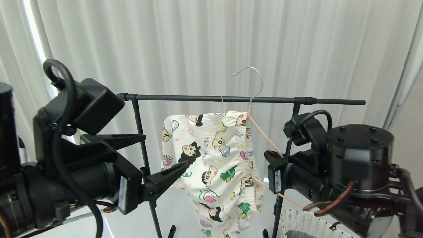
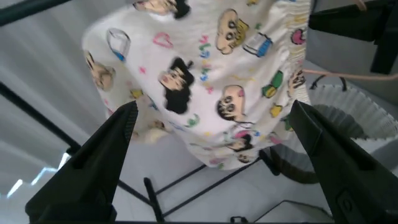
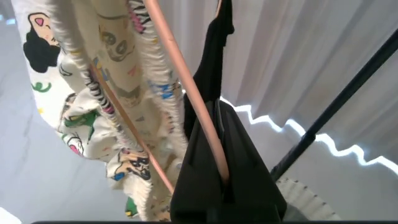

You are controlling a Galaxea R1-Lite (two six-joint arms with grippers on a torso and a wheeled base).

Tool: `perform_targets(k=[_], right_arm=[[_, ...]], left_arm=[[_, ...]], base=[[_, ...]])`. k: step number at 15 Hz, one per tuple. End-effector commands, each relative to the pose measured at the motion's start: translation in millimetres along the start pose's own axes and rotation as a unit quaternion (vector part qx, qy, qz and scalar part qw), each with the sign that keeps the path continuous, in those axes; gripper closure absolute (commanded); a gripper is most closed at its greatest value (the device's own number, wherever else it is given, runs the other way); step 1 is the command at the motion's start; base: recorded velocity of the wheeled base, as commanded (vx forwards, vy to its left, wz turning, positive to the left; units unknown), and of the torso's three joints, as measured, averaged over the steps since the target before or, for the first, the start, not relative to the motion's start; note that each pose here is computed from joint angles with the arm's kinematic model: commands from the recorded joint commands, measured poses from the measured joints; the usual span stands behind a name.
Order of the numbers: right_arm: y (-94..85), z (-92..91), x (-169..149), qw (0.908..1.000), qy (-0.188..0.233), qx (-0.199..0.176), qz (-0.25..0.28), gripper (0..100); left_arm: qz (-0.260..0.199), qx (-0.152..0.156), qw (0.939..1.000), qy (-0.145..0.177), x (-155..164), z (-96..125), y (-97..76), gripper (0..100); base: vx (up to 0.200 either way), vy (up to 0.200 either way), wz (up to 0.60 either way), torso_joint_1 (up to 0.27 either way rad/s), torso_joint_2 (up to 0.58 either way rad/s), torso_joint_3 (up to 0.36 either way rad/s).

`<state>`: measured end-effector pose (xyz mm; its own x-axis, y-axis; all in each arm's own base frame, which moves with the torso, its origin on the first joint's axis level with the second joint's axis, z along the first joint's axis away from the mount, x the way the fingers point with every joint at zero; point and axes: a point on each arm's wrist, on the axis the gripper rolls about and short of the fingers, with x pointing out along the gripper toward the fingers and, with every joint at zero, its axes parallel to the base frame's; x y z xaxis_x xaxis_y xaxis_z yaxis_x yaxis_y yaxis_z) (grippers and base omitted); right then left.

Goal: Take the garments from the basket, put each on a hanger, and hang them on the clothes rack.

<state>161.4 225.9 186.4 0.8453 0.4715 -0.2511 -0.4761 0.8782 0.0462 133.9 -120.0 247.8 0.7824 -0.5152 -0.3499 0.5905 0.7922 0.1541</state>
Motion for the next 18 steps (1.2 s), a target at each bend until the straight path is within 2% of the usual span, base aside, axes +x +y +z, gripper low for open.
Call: perform_targets(k=[1,3,5,7,8,9,13,15,18], right_arm=[[-15.9,-9.3,-37,0.9981,-0.012,-0.038,0.047,100],[-20.5,-13.5,-50,0.9945,-0.015,-0.071,0.076,100],[-13.5,-19.7,-64,0.9891,-0.016,-0.095,0.112,100],[-7.0,-26.6,-76,0.9836,-0.014,-0.111,0.142,100],[-6.5,-28.1,-78,0.9826,-0.013,-0.115,0.145,100],[-4.7,-30.6,-84,0.9799,-0.014,-0.122,0.157,100],[1.0,-35.0,-94,0.9731,-0.016,-0.136,0.185,100],[3.6,-36.1,-97,0.9705,-0.017,-0.143,0.194,100],[5.3,-36.2,-98,0.9684,-0.02,-0.149,0.2,100]], left_arm=[[-0.013,0.036,0.999,-0.026,-18,-6,29.7,0],[-0.06,0.06,0.9957,-0.037,-18,-7,31.2,0],[-0.134,0.082,0.9868,-0.04,-14,-14,25.1,0],[-0.204,0.106,0.9721,-0.046,-12,-20,14.0,0],[-0.219,0.108,0.9685,-0.048,-12,-20,10.7,0],[-0.258,0.117,0.9579,-0.048,-11,-22,-0.3,0],[-0.311,0.128,0.9415,-0.022,1,-30,-19.6,0],[-0.319,0.124,0.9395,0.005,13,-36,-23.4,0],[-0.32,0.121,0.9396,0.01,22,-36,-25.1,0]], base=[[0.0,0.0,0.0,0.0,0.0,0.0],[0.0,0.0,0.0,0.0,0.0,0.0],[0.0,0.0,0.0,0.0,0.0,0.0],[0.0,0.0,0.0,0.0,0.0,0.0],[0.0,0.0,0.0,0.0,0.0,0.0],[0.0,0.0,0.0,0.0,0.0,0.0],[0.0,0.0,0.0,0.0,0.0,0.0],[0.0,0.0,0.0,0.0,0.0,0.0],[0.0,0.0,0.0,0.0,0.0,0.0]])
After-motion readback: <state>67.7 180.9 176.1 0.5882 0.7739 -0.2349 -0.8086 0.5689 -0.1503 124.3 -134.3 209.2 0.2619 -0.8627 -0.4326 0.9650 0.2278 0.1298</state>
